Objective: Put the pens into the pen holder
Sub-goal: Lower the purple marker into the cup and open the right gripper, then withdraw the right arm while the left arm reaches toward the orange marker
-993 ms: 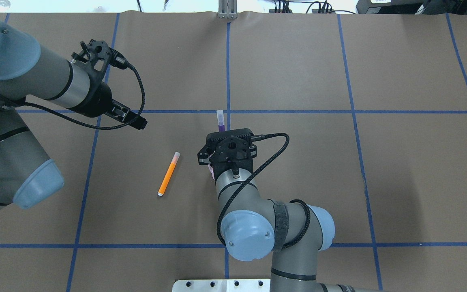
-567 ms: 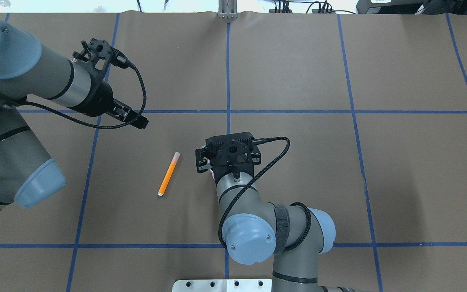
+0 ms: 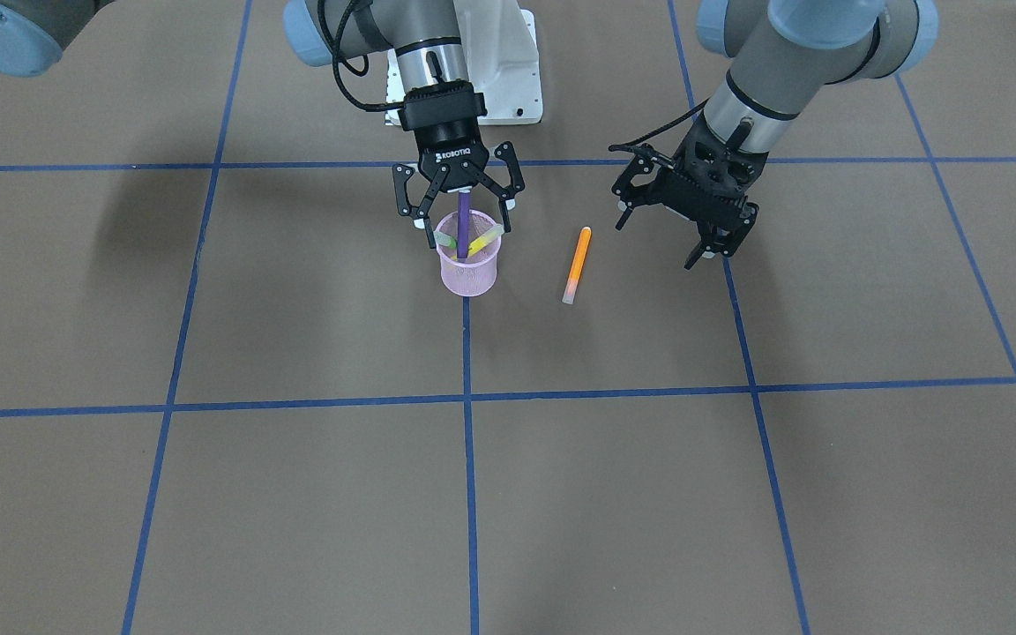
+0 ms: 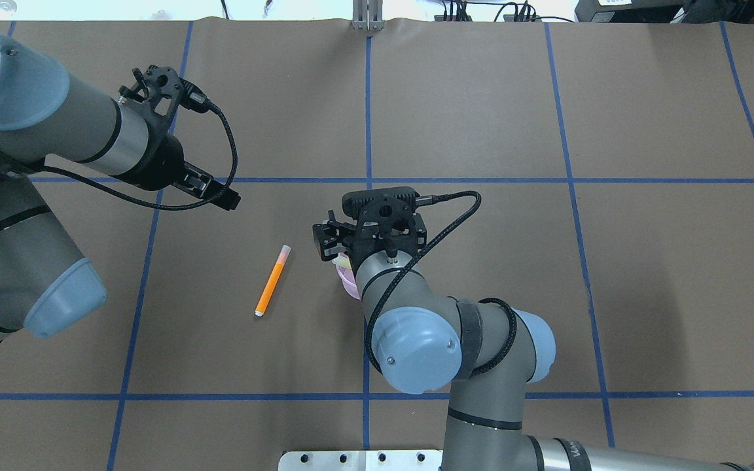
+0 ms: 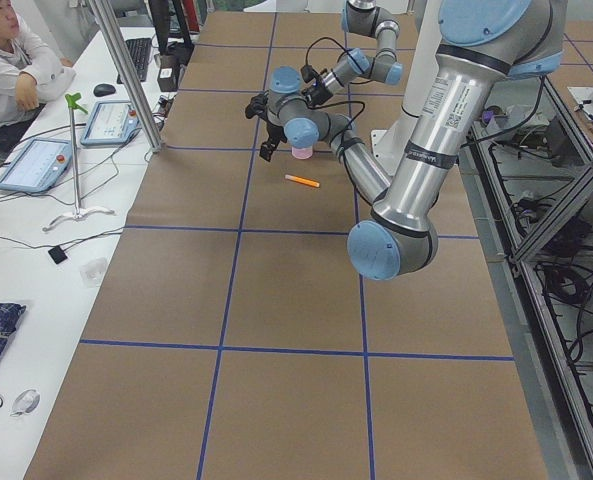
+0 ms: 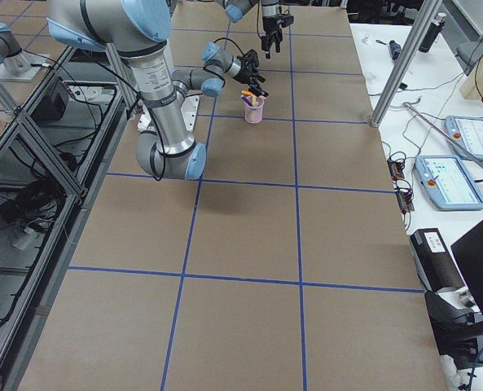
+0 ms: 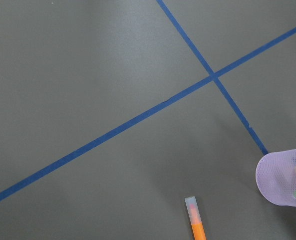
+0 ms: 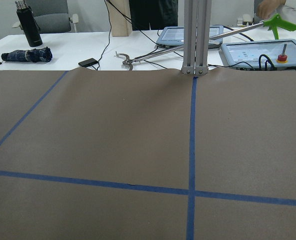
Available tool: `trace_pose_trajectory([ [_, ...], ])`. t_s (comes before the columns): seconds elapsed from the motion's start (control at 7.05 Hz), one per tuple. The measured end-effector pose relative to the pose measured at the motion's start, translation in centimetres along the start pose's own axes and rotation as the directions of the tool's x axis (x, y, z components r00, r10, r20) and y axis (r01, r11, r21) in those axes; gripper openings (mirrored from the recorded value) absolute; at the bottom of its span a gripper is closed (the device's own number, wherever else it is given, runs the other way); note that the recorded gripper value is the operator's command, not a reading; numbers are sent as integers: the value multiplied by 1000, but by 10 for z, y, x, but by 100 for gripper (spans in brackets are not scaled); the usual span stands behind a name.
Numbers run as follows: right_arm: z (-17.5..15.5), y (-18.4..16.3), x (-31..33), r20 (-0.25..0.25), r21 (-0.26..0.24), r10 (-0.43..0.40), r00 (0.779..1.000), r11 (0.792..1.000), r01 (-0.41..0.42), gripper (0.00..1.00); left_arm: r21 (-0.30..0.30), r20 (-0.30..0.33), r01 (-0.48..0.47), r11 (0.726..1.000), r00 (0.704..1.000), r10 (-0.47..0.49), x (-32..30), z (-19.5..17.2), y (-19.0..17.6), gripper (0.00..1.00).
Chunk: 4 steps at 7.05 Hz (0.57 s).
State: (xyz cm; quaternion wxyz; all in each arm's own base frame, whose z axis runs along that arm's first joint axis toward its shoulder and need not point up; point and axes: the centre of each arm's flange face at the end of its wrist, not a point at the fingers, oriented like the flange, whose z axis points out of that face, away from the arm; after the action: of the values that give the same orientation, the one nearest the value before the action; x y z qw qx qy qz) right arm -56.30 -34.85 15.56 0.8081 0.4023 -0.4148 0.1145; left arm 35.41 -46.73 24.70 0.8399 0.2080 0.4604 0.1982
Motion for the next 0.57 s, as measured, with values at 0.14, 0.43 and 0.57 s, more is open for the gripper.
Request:
trace_pose_trajectory([
  [0.14,9,-20,12,7,-48,18,1000,999,-18,99,-5,0,2,1000,1000,-2,1,3,1,100],
  [0.43,38,-77,62,-25,-235,57,998,970,-61,99,-34,2,50,998,999,-50,3,19,5,100],
  [0.57,50,-110,99,-63,-329,83,995,939,-99,99,-48,10,102,994,995,-101,13,33,11,100],
])
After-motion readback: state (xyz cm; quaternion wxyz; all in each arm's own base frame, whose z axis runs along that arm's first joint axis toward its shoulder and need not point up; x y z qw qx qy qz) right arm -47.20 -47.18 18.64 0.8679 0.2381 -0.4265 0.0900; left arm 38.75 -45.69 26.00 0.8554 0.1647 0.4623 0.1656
